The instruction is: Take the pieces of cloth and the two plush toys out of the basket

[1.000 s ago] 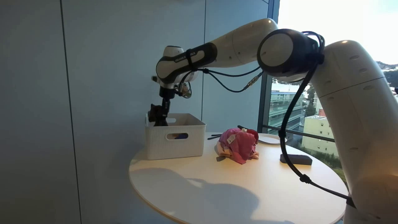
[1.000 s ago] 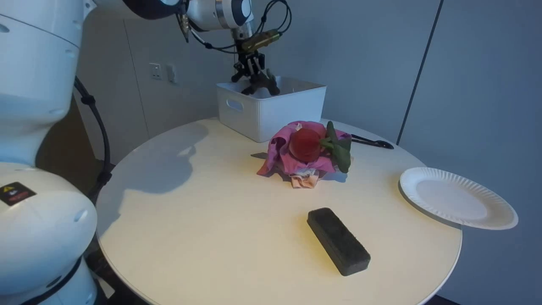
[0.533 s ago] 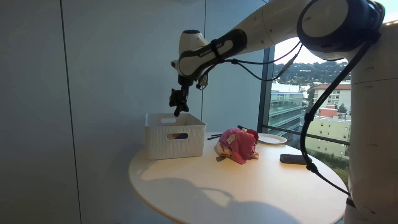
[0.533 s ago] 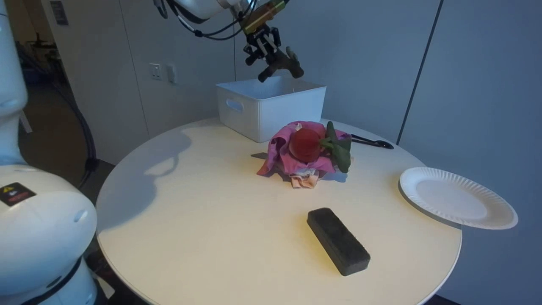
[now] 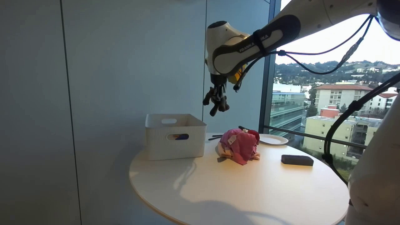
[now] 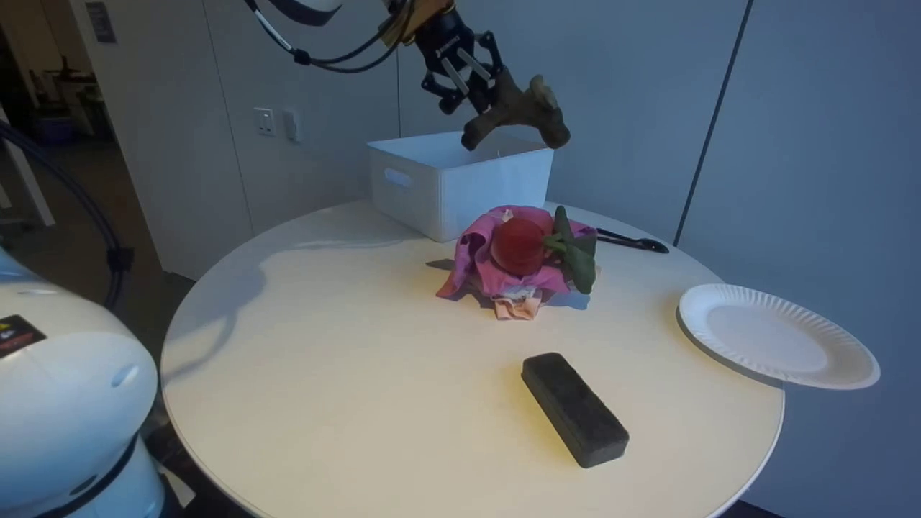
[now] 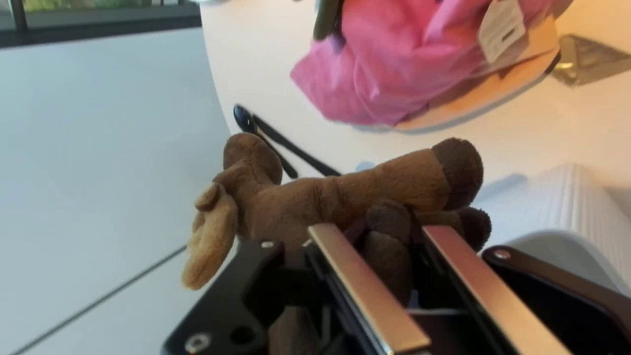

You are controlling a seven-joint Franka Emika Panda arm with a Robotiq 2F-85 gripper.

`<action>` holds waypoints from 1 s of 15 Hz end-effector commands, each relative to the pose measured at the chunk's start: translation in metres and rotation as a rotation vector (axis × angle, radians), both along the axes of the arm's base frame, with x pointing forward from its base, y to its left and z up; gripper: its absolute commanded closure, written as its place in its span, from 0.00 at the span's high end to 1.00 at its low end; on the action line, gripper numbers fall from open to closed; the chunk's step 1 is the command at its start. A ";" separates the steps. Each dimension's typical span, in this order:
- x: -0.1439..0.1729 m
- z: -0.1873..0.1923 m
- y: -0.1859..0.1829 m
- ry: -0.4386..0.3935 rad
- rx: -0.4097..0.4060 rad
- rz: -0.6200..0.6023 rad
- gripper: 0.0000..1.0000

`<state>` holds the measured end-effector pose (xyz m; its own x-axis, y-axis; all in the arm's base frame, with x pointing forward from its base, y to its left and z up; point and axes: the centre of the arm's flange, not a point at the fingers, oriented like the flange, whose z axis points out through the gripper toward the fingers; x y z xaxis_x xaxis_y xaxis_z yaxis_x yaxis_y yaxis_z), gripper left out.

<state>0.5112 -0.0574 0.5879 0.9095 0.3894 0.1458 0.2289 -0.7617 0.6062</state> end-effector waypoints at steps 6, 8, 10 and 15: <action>-0.052 -0.089 -0.074 0.167 0.212 -0.428 0.41; -0.056 -0.108 -0.082 0.183 0.287 -0.464 0.48; -0.059 -0.117 -0.085 0.178 0.333 -0.491 0.64; -0.069 -0.103 -0.062 0.097 0.377 -0.358 0.99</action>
<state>0.4577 -0.1386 0.4670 0.9958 -0.0862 0.0300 -0.0912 -0.9500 0.2986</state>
